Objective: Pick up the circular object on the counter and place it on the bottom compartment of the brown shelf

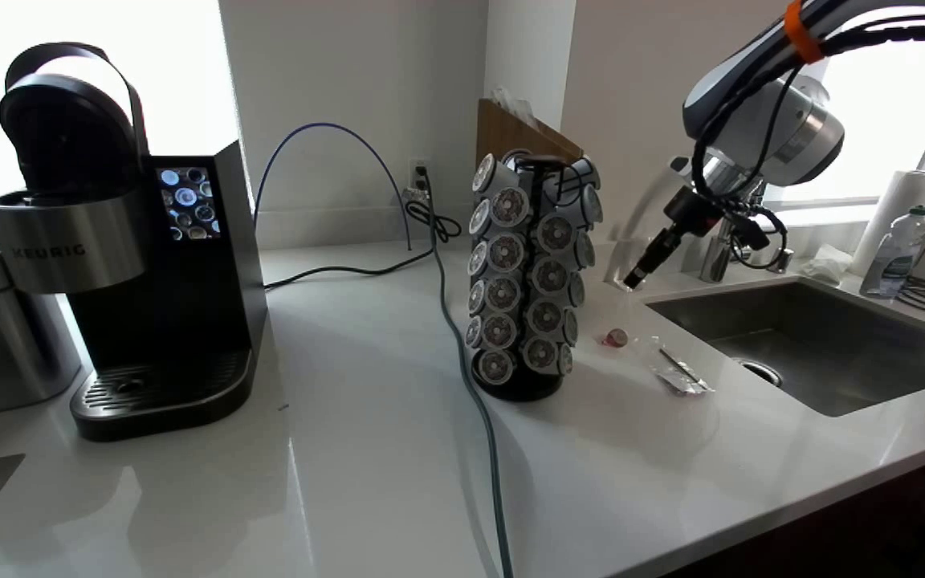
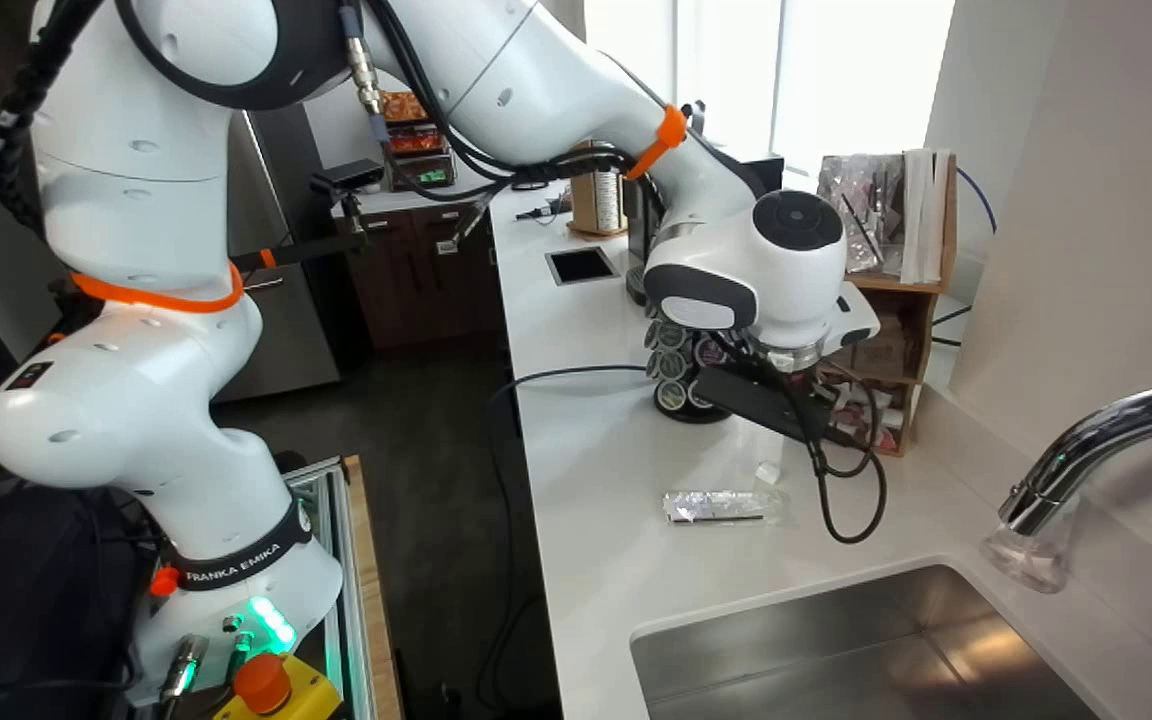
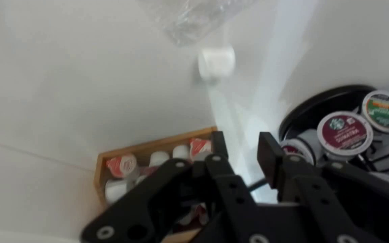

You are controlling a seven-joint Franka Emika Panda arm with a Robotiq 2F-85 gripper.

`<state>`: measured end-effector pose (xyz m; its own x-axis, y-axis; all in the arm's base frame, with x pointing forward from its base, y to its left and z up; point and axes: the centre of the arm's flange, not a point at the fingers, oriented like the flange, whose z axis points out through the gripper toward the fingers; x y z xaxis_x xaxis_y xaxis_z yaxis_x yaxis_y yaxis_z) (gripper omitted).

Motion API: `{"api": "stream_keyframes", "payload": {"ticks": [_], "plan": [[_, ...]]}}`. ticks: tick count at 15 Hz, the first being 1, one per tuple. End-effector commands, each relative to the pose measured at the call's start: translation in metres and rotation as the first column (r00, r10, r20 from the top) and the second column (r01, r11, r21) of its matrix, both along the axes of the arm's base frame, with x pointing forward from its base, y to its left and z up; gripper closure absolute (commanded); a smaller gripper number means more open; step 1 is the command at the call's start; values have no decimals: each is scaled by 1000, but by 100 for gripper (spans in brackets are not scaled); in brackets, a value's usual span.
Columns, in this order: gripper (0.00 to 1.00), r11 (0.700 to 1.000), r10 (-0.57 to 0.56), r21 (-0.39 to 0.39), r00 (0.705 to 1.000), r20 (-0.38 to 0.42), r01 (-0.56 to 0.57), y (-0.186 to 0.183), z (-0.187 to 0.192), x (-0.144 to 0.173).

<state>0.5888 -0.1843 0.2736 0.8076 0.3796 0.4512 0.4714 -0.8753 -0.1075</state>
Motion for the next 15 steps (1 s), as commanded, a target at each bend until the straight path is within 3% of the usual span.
{"api": "stream_keyframes", "payload": {"ticks": [1, 5, 7, 9, 14, 15], "plan": [[64, 1000, 14, 17, 988, 157, -16, -15, 12, 2], [69, 999, 28, 31, 980, 199, -34, -18, 7, 8], [46, 999, 26, 22, 992, 126, -29, -15, -1, 5], [38, 1000, 27, 6, 997, 66, -28, -12, -13, 0], [1, 999, 35, 7, 999, -4, -35, -12, -46, 0], [0, 999, 36, 1, 999, -15, -36, -12, -52, 0]]}}
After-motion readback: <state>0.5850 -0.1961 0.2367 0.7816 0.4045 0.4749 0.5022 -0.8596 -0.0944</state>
